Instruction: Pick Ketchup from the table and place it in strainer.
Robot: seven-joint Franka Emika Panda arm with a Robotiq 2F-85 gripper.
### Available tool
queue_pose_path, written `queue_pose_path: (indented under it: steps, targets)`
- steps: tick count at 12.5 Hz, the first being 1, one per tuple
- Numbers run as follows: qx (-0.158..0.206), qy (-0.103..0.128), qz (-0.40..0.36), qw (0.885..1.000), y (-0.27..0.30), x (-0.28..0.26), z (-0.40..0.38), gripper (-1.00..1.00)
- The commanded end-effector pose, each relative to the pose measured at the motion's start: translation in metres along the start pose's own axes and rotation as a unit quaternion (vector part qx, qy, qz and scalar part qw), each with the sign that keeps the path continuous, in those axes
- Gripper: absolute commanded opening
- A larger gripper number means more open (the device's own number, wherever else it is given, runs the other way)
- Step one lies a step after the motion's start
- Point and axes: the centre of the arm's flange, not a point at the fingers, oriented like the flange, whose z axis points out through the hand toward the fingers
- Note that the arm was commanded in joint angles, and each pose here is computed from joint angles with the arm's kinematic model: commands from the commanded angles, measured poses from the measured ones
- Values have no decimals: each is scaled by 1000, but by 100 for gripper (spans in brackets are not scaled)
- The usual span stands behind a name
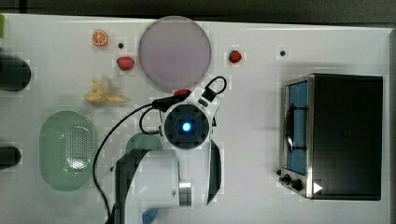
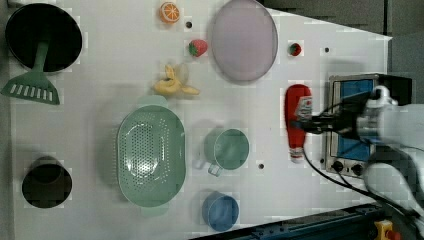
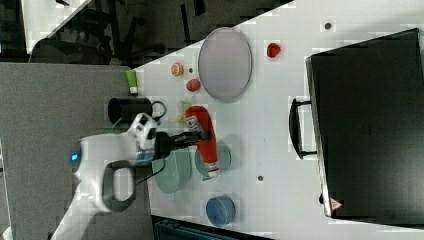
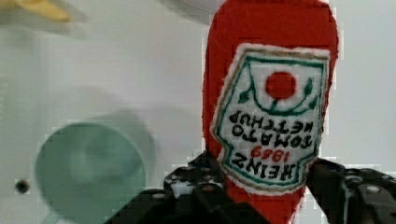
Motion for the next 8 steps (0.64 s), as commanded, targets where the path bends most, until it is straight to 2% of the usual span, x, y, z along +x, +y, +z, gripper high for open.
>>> queue_pose_path:
  steps: [1,5,8]
  targets:
    - [-6,5,-29,1000,-24,8,-44,9]
    - [-6,7,11,1000,-93,10,-58,9]
    - [-1,0,71,998,-161,5,-48,9]
